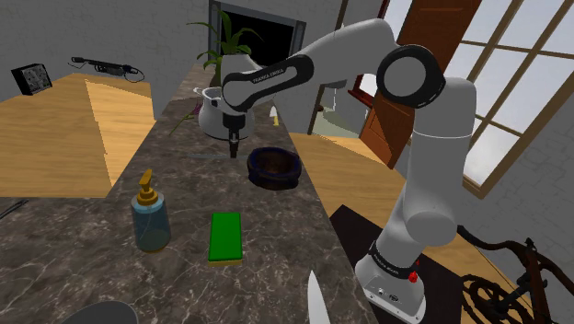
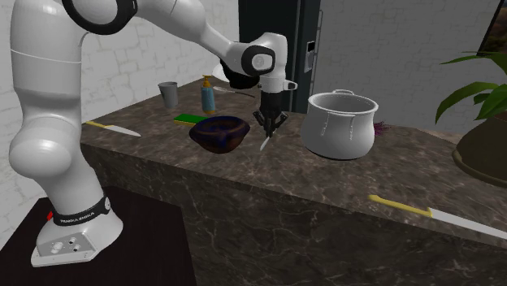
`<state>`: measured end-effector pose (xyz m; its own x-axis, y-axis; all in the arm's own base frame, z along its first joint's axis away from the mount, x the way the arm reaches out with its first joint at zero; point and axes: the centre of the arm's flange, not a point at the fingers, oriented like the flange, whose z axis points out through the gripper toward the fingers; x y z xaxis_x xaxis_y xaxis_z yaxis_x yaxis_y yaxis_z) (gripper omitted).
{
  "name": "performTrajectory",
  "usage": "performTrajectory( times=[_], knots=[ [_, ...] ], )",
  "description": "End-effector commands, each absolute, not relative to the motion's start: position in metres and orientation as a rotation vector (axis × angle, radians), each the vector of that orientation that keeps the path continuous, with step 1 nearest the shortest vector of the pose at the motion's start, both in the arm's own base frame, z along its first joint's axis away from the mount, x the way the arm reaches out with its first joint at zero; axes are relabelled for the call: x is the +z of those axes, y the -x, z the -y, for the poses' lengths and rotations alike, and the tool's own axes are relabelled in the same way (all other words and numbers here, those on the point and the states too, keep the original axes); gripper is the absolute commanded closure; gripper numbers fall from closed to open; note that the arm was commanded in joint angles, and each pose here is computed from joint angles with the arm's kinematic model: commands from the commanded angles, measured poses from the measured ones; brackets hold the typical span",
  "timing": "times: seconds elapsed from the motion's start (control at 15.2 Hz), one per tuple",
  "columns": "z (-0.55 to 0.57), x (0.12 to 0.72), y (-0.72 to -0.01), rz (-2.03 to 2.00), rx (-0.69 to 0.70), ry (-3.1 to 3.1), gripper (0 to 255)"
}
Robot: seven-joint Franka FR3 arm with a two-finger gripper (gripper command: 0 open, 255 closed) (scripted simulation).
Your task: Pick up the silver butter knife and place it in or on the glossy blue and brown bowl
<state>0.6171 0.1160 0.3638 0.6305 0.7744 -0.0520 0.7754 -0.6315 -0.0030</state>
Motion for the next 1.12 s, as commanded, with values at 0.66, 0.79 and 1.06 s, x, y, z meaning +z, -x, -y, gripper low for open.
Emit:
performTrajectory(
  times=[0.66, 0.79, 1.06],
  knots=[
    [-0.116, 0.395, -0.617, -1.340, -0.075, -2.819, 255],
    [-0.116, 0.406, -0.617, -1.340, -0.075, -2.819, 255],
    [-0.116, 0.427, -0.617, -1.340, -0.075, -2.819, 255]
  ],
)
